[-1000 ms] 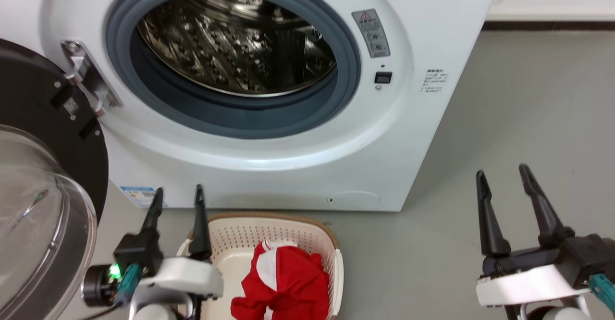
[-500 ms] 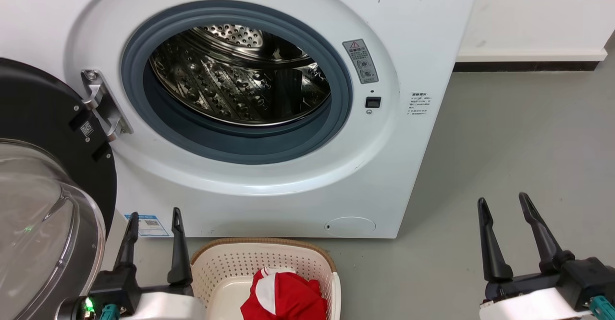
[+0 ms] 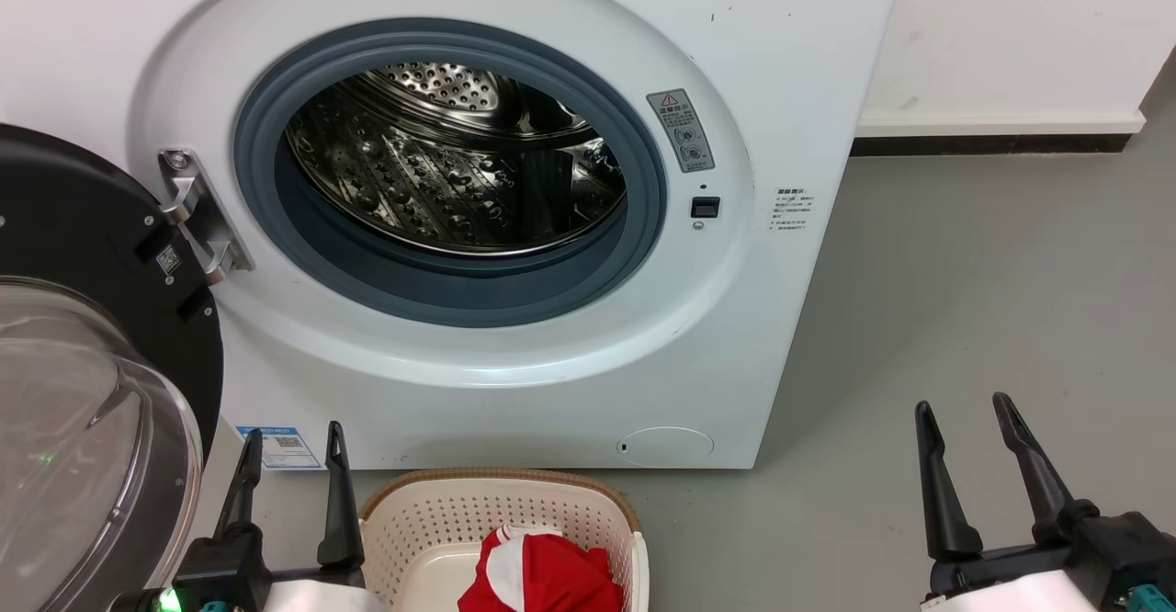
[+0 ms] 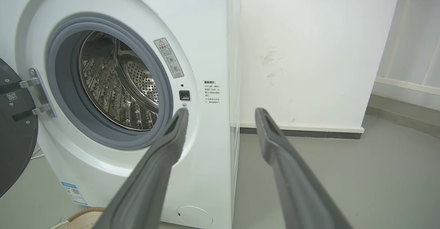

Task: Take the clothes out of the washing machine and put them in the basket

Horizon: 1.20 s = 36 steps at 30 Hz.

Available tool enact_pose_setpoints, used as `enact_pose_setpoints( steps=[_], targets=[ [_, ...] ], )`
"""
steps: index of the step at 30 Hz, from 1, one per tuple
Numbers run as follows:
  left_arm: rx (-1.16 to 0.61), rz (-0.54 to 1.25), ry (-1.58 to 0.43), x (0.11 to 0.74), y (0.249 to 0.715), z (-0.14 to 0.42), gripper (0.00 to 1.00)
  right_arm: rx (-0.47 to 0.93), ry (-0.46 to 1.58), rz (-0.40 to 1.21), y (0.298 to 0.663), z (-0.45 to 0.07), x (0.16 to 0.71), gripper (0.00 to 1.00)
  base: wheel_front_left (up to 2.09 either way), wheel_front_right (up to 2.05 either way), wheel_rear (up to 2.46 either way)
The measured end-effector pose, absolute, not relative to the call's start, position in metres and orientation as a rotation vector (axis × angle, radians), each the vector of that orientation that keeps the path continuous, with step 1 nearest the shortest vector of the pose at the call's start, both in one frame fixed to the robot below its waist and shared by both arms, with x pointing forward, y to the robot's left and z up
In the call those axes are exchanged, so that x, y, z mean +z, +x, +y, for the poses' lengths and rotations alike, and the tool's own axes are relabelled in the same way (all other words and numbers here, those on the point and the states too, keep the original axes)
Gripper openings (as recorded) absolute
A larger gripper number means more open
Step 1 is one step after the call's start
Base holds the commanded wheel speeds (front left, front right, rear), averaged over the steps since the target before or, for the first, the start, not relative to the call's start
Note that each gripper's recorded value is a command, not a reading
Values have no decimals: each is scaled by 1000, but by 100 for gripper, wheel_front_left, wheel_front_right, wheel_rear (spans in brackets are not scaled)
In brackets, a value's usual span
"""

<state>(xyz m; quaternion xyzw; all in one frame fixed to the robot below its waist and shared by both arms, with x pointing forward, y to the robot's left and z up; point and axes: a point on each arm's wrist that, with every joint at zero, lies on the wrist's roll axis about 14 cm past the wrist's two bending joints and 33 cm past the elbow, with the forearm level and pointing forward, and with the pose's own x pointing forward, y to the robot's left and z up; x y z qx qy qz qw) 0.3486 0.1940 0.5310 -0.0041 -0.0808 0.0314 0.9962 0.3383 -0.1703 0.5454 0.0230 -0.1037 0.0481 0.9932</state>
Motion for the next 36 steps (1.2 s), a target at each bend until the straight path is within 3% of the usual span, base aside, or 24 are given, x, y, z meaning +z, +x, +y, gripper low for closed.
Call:
enact_pose_setpoints(
  steps=[9,10,18,36],
  targets=[
    [61,-170,0,534,350,192,100,95,47,-203,339,-171,544,100,0,0,0],
    [61,-162,0,531,350,192,0,95,48,-194,338,-171,541,0,0,0,0],
    [74,-68,-53,505,345,195,0,84,106,-132,336,-172,522,0,0,0,0],
    [109,0,-406,493,353,202,0,29,450,-74,344,-184,511,0,0,0,0]
  ],
)
